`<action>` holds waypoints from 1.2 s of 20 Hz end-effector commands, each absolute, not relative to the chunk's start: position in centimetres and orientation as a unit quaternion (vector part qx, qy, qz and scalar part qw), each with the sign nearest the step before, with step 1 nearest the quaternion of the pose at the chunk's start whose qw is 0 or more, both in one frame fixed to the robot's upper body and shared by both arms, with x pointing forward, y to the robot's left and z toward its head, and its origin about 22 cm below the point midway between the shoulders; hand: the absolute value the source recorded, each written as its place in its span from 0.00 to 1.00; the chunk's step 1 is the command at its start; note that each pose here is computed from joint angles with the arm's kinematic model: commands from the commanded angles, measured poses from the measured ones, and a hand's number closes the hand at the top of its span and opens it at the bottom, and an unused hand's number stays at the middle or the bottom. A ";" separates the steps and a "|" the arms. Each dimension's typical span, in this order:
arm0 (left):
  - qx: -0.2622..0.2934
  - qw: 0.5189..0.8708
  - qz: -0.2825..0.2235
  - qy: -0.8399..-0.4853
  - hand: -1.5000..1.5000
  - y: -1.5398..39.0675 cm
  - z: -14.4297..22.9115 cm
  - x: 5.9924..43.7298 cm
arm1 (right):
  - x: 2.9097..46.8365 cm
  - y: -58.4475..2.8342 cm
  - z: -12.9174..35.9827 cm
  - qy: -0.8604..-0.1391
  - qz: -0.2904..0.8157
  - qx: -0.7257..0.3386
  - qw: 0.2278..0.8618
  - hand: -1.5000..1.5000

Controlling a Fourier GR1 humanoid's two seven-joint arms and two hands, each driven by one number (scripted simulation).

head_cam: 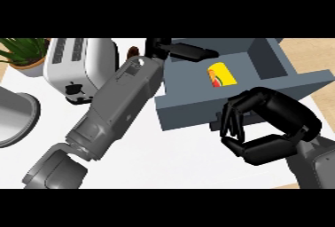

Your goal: Pick up the cup, place it into the drawer and close the drawer

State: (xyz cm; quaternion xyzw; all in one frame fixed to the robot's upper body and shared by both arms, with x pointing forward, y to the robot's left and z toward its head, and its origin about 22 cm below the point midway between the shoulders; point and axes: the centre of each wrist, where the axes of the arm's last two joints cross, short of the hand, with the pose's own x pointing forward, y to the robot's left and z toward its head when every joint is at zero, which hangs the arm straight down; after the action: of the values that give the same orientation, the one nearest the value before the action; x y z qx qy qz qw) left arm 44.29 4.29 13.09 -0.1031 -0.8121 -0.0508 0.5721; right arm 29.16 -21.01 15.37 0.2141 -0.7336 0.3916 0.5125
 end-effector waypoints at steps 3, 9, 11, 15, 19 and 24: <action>-0.090 0.567 -0.014 -0.819 0.00 4.2 13.2 44.4 | 28.3 -22.2 13.9 -0.666 0.488 0.124 0.550 0.00; -0.113 0.565 0.013 -0.817 0.00 5.5 10.5 43.9 | 27.8 -19.7 10.7 -0.654 0.511 -0.001 0.557 0.00; -0.129 0.567 0.013 -0.814 0.00 5.5 10.7 43.7 | 28.6 -21.1 7.1 -0.638 0.512 -0.027 0.575 0.00; -0.139 0.559 0.014 -0.818 0.00 7.6 10.3 44.2 | 31.2 -20.4 3.9 -0.594 0.546 -0.027 0.590 0.00; -0.138 0.562 0.038 -0.814 0.00 7.5 7.2 42.5 | 34.1 -20.3 2.1 -0.570 0.569 -0.049 0.591 1.00; -0.142 0.559 0.034 -0.816 0.00 10.3 8.4 43.2 | 35.8 -21.9 -1.9 -0.576 0.546 -0.074 0.604 1.00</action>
State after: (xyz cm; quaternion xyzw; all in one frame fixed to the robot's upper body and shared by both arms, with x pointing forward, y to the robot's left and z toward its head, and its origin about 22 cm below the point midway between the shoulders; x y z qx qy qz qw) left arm 43.32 9.05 8.53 -0.1418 -0.8148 0.0338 0.5611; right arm 34.41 -21.67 0.32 -0.0621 -0.5770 0.5513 0.5994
